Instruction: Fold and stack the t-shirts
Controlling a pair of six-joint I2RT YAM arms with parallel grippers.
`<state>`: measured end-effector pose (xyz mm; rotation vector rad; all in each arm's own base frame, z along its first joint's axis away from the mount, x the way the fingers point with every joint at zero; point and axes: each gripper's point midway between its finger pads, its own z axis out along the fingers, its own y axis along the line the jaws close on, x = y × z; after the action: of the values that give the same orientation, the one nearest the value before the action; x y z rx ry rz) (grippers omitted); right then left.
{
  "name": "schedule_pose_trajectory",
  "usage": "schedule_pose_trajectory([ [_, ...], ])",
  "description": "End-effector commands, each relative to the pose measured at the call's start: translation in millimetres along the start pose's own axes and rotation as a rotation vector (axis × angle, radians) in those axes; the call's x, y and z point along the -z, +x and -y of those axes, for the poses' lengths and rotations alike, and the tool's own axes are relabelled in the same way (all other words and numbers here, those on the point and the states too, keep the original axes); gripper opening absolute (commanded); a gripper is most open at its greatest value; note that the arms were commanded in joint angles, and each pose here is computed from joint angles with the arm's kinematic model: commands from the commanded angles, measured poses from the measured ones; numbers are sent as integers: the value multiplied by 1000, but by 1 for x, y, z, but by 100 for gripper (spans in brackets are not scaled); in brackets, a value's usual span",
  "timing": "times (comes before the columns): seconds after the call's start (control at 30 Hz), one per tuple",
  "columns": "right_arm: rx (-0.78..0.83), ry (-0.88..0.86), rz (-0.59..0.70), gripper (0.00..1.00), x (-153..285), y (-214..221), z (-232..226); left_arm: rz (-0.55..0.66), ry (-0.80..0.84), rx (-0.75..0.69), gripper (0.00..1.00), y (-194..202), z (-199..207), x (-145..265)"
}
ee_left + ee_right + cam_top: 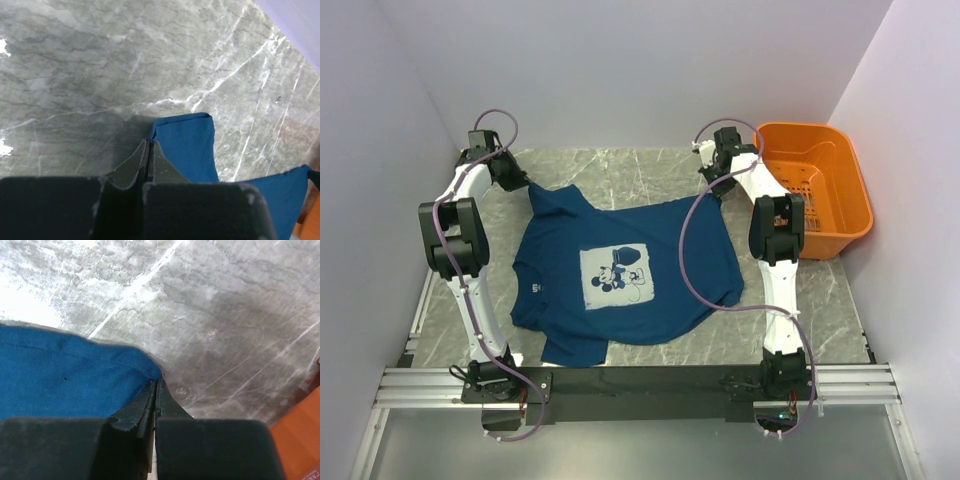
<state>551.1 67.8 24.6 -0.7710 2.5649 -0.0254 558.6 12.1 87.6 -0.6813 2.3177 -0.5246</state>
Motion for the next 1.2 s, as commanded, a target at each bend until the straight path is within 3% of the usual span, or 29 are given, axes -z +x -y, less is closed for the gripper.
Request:
schedule_pose_trajectory([
  [0.0,-2,28,139,0,39,-32,18,111,123,-45,0,-40,44,36],
  [0.2,-10,72,353,0,120,-83,37,182,174,-75,1,-63,65,54],
  [0.4,21,2,449,0,159,-97,21,246,234,-141,1,-75,83,75],
  [0.77,73,-84,446,0,170,-78,10,392,354,-353,0,-93,119,130],
  [1.17,126,-98,447,0,165,-74,8,365,378,-394,1,-76,116,131],
])
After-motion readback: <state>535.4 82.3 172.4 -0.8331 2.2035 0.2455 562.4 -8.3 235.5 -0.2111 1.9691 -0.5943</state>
